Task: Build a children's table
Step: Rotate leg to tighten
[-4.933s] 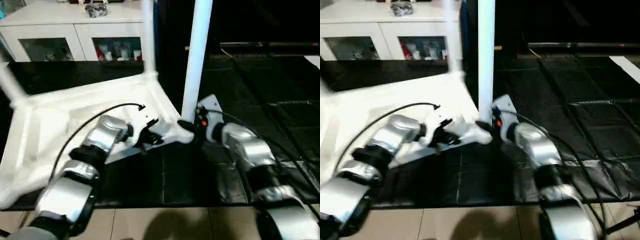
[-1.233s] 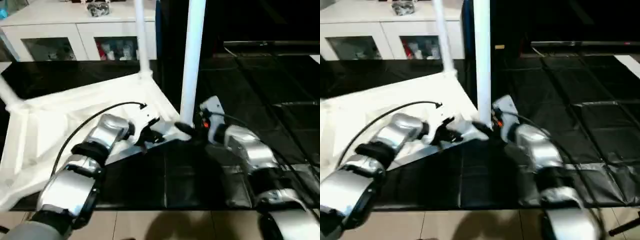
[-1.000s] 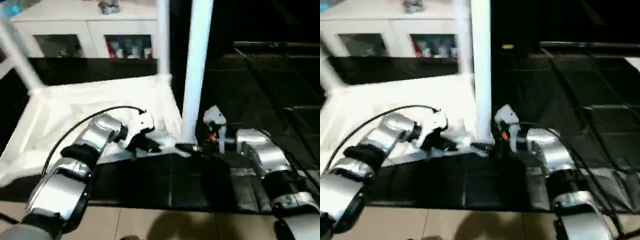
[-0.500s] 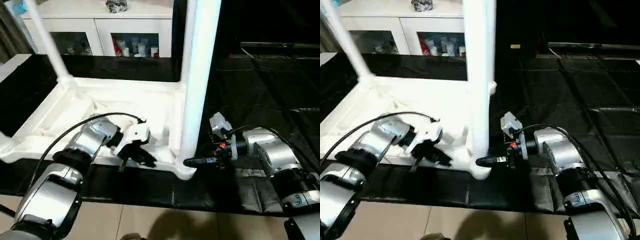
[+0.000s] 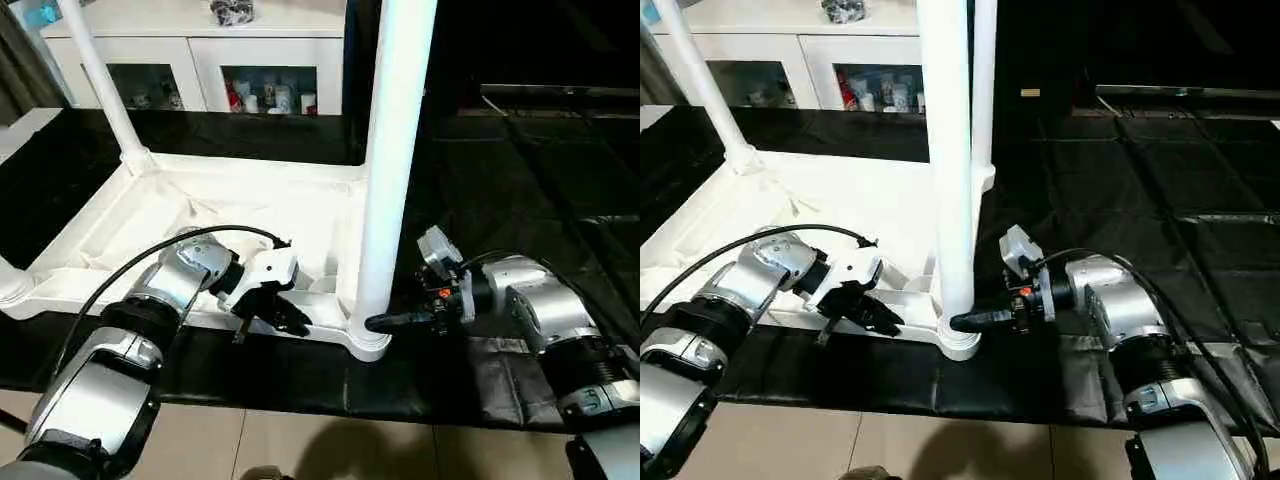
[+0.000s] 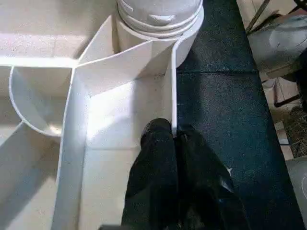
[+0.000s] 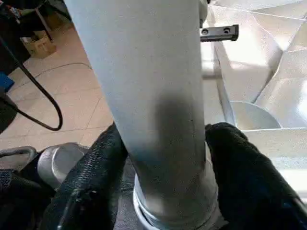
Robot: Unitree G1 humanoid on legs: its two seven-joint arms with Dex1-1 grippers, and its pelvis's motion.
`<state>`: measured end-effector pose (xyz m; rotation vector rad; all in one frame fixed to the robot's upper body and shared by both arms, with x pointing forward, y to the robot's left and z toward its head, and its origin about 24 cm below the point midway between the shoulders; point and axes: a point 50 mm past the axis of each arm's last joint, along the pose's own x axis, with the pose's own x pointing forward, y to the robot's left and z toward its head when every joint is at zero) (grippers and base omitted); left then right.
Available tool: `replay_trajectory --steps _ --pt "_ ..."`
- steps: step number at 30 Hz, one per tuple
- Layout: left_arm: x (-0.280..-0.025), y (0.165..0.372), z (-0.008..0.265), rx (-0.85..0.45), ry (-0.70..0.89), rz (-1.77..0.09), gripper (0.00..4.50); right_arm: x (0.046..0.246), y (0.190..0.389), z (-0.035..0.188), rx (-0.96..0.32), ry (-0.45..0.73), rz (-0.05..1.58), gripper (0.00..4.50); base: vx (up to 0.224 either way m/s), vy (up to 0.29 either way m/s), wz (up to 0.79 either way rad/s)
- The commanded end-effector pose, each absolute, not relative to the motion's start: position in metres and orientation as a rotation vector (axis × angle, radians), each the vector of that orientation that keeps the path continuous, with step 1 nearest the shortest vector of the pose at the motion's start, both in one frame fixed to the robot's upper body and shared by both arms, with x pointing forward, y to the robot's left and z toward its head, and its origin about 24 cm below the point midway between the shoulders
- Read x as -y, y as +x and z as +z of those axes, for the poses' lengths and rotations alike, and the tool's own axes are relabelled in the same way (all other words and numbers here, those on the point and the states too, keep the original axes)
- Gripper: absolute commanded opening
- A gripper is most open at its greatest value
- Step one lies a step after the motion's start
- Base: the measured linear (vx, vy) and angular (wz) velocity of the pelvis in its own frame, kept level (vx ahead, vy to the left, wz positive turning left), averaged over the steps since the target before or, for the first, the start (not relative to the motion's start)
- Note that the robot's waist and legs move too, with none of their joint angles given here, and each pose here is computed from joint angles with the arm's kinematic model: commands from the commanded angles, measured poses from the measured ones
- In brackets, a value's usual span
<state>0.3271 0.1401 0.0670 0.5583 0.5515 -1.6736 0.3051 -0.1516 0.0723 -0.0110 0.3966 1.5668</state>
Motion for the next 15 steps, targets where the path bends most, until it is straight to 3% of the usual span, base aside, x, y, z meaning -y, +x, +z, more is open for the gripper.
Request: replay_trajectory --steps 1,7,15 --pt "-0.138 0.329 0.072 -0.544 0.581 -1.676 0.00 0.148 0.304 0.074 -0.393 0.004 1.595 2.34 0.000 0.000 0.00" --pt "-0.130 0.334 0.070 -0.548 0.496 -1.590 0.00 0.144 0.304 0.071 -0.361 0.034 1.528 2.07 0.000 0.000 0.00" --pt "-0.104 0.353 0.073 -0.529 0.409 -1.337 0.00 0.122 0.323 0.056 -0.410 0.038 1.123 1.98 0.000 0.000 0.00"
